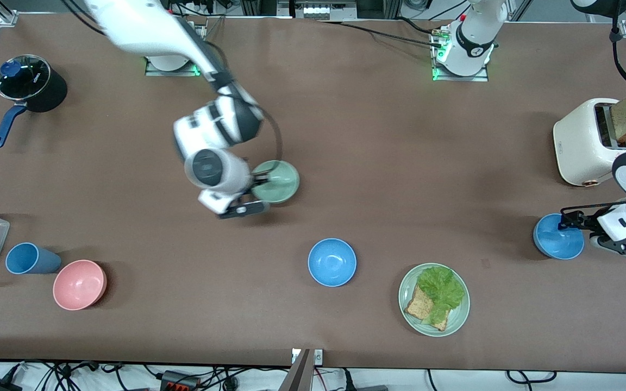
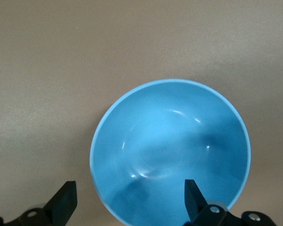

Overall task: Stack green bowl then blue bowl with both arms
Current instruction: 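Slide the green bowl with the right gripper while the left gripper grasps the blue bowl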

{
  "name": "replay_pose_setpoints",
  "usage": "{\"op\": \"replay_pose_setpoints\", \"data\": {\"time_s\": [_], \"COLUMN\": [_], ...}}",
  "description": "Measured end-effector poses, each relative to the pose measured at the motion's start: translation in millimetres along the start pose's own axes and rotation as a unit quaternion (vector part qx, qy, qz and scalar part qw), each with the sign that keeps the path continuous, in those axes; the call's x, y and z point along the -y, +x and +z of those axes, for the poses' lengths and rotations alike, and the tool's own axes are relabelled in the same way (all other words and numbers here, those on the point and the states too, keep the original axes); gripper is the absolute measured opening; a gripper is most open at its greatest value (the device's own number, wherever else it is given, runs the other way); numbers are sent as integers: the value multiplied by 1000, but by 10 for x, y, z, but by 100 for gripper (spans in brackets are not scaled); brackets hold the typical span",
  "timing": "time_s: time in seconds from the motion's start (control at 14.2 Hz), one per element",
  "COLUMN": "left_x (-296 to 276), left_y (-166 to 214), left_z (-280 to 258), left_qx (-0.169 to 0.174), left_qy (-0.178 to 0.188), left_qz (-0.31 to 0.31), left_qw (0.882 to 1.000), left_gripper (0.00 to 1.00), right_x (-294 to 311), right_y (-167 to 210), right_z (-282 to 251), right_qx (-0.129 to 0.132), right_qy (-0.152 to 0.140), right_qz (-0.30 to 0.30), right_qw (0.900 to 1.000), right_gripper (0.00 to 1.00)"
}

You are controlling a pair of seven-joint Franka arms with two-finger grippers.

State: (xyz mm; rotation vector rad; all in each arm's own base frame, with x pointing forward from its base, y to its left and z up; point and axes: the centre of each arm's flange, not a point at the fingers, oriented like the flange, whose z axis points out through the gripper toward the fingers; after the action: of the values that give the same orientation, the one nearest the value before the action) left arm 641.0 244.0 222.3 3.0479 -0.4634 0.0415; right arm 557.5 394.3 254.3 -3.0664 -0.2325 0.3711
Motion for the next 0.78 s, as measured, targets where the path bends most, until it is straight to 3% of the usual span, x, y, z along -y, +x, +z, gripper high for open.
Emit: {"op": "replay_pose_setpoints", "data": {"time_s": [0.14, 0.35, 0.57, 0.78], "left_x": [15, 28, 38, 53], "left_y": [-15, -28, -37, -53], "left_z": [20, 57, 63, 80], "left_qx": [-5, -5, -5, -4], "left_qy": [-8, -11, -11, -12], "left_qz": [-10, -14, -15, -17], "left_qw": [1000, 1000, 1000, 1000], "left_gripper": [100, 94, 89, 60], "right_x": [418, 737, 880, 1022], "right_y": [-79, -144, -222, -334], "right_z": [174, 368, 425, 489], "right_qx": [1, 6, 14, 21], "right_qy": [-3, 26, 37, 32], "right_qz": [17, 39, 40, 29], "right_qw": [1000, 999, 998, 999], "right_gripper": [5, 5, 5, 5]}}
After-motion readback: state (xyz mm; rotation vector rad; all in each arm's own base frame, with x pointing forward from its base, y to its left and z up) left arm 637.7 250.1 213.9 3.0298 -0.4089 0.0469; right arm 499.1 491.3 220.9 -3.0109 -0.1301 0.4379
